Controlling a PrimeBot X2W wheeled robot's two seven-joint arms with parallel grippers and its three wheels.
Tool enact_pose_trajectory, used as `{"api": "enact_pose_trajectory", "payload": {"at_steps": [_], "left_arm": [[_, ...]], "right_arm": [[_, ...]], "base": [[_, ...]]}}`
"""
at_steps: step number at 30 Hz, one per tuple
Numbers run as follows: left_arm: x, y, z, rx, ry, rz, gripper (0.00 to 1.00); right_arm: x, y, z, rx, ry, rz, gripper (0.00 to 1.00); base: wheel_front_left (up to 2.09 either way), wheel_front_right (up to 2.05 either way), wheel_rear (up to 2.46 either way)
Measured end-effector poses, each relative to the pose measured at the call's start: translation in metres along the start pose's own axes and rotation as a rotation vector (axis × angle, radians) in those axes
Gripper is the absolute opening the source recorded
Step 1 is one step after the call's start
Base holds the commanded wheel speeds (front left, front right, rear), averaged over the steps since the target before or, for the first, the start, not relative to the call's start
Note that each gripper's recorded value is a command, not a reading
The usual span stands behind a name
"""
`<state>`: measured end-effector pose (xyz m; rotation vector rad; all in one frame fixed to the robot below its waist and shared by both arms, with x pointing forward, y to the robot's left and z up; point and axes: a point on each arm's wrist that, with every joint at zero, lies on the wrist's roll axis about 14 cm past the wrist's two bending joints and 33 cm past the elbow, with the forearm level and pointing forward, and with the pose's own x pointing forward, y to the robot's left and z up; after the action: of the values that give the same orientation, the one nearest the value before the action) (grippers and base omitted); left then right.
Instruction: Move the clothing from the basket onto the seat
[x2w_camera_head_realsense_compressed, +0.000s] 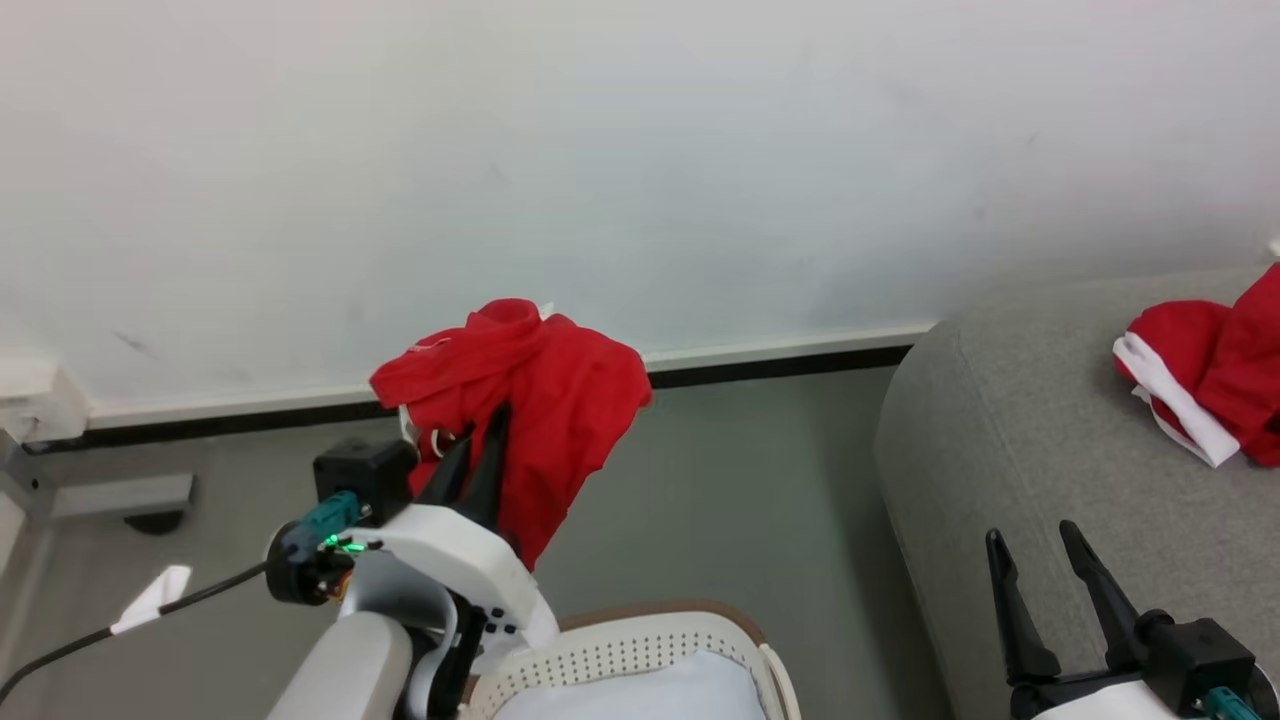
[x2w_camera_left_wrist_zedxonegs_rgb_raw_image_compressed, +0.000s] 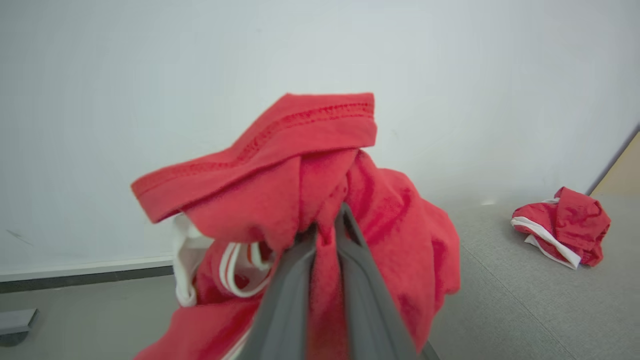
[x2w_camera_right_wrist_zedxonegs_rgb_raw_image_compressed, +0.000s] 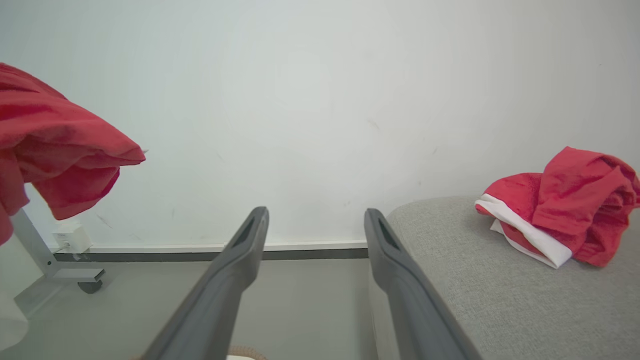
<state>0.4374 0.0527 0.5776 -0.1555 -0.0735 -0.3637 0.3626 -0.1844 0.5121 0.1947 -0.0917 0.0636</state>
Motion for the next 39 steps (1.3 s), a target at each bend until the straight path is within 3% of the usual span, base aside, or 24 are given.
{"api": "enact_pose_trajectory", "payload": {"at_steps": [11, 19, 26, 39], "left_arm": [[-0.019, -0.017, 0.048, 0.021, -0.102, -0.026, 0.0], [-0.02, -0.024, 0.059, 0.02, -0.125, -0.041, 0.0], [-0.02, -0.03, 0.058, 0.013, -0.121, -0.054, 0.0], [-0.018, -0.042, 0.055, 0.007, -0.109, -0.093, 0.0]], "right_arm": [[-0.016, 0.007, 0.016, -0.006, -0.045, 0.03, 1.0], [-0.021, 0.017, 0.012, -0.007, -0.036, 0.064, 1.0], [-0.023, 0.059, 0.002, -0.022, 0.002, 0.218, 1.0], [-0.002, 0.177, 0.008, -0.007, 0.012, 0.593, 1.0]], "base": [[0.0, 0.0, 0.0], [0.0, 0.0, 0.0], [0.0, 0.0, 0.0], [0.0, 0.0, 0.0]]}}
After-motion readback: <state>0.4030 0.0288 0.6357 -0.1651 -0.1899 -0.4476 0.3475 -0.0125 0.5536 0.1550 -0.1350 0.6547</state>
